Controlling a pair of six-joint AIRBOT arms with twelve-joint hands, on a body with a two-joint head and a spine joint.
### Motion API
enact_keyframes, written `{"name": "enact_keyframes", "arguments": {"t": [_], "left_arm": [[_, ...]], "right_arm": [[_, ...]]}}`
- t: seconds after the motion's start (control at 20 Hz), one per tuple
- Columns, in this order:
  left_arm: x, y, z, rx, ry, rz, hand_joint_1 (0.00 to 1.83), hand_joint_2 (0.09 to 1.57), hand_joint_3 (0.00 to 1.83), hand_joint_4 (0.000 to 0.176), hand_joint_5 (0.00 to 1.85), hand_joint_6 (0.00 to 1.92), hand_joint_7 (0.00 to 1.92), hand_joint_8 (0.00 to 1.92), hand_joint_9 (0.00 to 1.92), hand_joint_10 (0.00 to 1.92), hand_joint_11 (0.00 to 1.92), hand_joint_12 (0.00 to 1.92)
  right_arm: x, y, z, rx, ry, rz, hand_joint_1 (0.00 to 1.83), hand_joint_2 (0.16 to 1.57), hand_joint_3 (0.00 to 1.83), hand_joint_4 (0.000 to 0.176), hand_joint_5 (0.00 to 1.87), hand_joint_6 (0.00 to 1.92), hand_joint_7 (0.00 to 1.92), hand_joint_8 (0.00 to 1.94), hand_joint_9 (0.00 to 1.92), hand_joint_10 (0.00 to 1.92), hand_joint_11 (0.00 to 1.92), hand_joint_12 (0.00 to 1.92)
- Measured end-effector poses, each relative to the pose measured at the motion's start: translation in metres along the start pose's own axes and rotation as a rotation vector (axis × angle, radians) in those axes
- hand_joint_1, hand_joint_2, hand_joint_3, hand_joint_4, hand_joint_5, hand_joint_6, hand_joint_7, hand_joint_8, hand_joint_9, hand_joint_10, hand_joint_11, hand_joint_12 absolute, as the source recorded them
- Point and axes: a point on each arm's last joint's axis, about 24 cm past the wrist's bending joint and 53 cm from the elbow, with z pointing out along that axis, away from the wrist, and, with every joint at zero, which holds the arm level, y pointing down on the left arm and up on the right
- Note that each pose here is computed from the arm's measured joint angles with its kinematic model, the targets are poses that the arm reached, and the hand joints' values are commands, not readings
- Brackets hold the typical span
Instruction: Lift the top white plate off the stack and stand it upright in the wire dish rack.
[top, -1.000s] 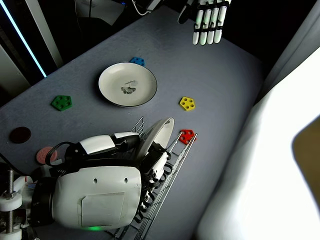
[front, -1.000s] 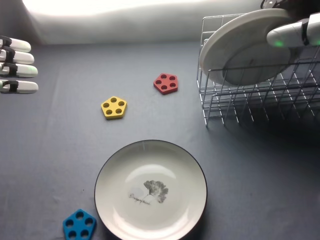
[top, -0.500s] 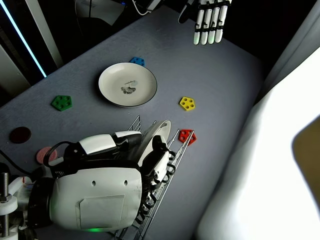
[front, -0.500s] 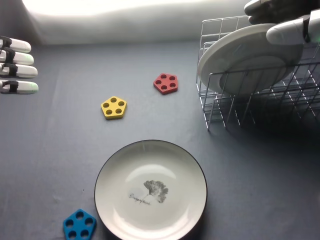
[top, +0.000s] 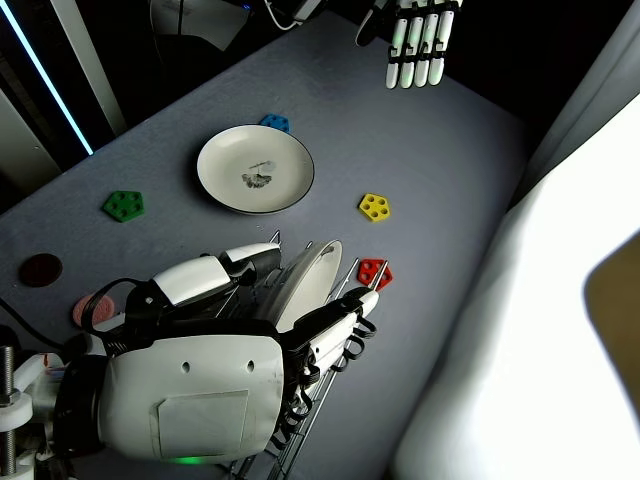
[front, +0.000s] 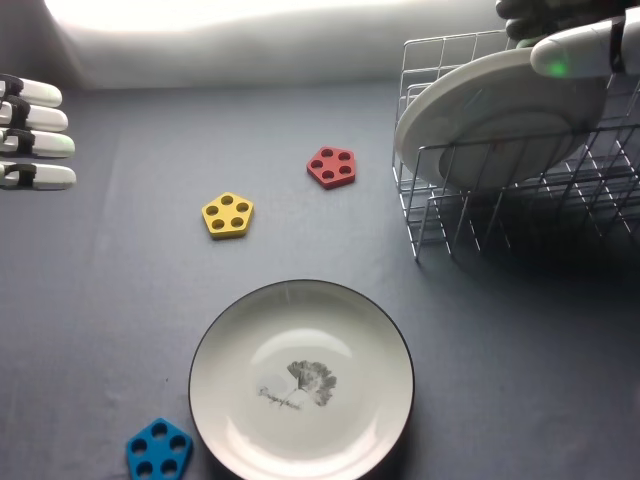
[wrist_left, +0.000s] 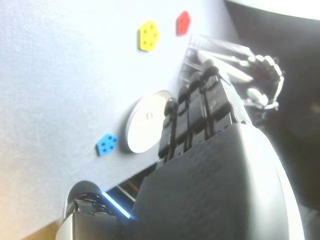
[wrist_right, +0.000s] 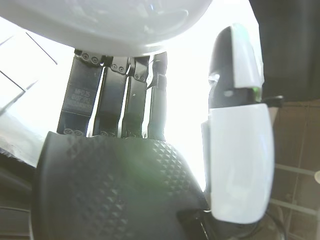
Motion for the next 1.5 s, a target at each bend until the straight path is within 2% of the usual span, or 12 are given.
{"name": "enact_keyframes", "arguments": {"t": [0.5,0.65,0.75,0.8,0.85,1.05,1.2,1.3,1.5], "left_arm": [[-0.004,0.004,-0.003,-0.014,-0.007,0.001,0.03,0.9,0.0,0.0,0.11,0.01,0.11,0.01,0.12,0.01,0.15,0.01],[-0.004,0.004,-0.003,-0.015,-0.007,0.0,0.02,0.9,0.0,0.0,0.11,0.01,0.11,0.01,0.12,0.01,0.15,0.01],[-0.005,0.004,-0.004,-0.015,-0.009,0.001,0.03,0.91,0.0,0.0,0.08,0.0,0.08,0.0,0.09,0.0,0.13,0.0],[-0.005,0.004,-0.004,-0.017,-0.006,0.002,0.03,0.91,0.0,0.0,0.07,0.0,0.07,0.0,0.08,0.0,0.12,0.0],[-0.005,0.005,-0.006,-0.019,-0.004,0.003,0.04,0.9,0.0,0.0,0.09,0.01,0.1,0.01,0.1,0.01,0.13,0.01],[-0.006,0.006,-0.006,-0.025,-0.009,0.004,0.06,0.9,0.0,0.0,0.11,0.01,0.11,0.01,0.1,0.01,0.14,0.01],[-0.006,0.006,-0.006,-0.021,-0.004,0.003,0.02,0.9,0.0,0.0,0.09,0.0,0.08,0.0,0.09,0.0,0.13,0.01],[-0.005,0.005,-0.006,-0.019,-0.001,0.004,0.02,0.91,0.0,0.0,0.09,0.0,0.08,0.0,0.09,0.0,0.13,0.01],[-0.008,0.006,-0.009,-0.021,-0.005,0.006,0.01,0.91,0.0,0.0,0.07,0.0,0.07,0.0,0.07,0.0,0.11,0.0]], "right_arm": [[-0.003,0.004,0.0,-0.014,-0.005,-0.011,0.94,0.92,0.0,0.0,0.51,0.0,0.55,0.0,0.58,0.0,0.6,0.0],[-0.004,0.007,0.001,-0.02,-0.008,-0.012,0.93,0.91,0.0,0.0,0.46,0.0,0.47,0.0,0.49,0.0,0.52,0.0],[-0.006,0.016,0.002,-0.042,-0.014,0.0,0.88,0.91,0.0,0.014,0.4,0.0,0.43,0.0,0.45,0.0,0.5,0.0],[-0.006,0.017,0.002,-0.048,-0.016,0.006,0.88,0.91,0.0,0.015,0.39,0.0,0.42,0.0,0.44,0.0,0.49,0.0],[-0.006,0.018,0.002,-0.051,-0.015,0.007,0.9,0.91,0.0,0.008,0.39,0.0,0.42,0.0,0.44,0.0,0.49,0.0],[-0.005,0.019,0.004,-0.05,-0.015,0.006,0.91,0.91,0.0,0.0,0.39,0.0,0.4,0.0,0.43,0.0,0.47,0.0],[0.0,0.031,0.005,-0.09,0.001,-0.009,0.9,0.9,0.0,0.006,0.4,0.0,0.4,0.0,0.42,0.0,0.49,0.01],[0.014,0.046,0.004,-0.138,0.047,-0.05,0.86,0.91,0.0,0.01,0.38,0.0,0.42,0.01,0.43,0.0,0.48,0.01],[0.047,0.087,-0.006,-0.277,0.133,-0.227,0.83,0.93,0.01,0.014,0.35,0.0,0.4,0.0,0.41,0.0,0.46,0.0]]}}
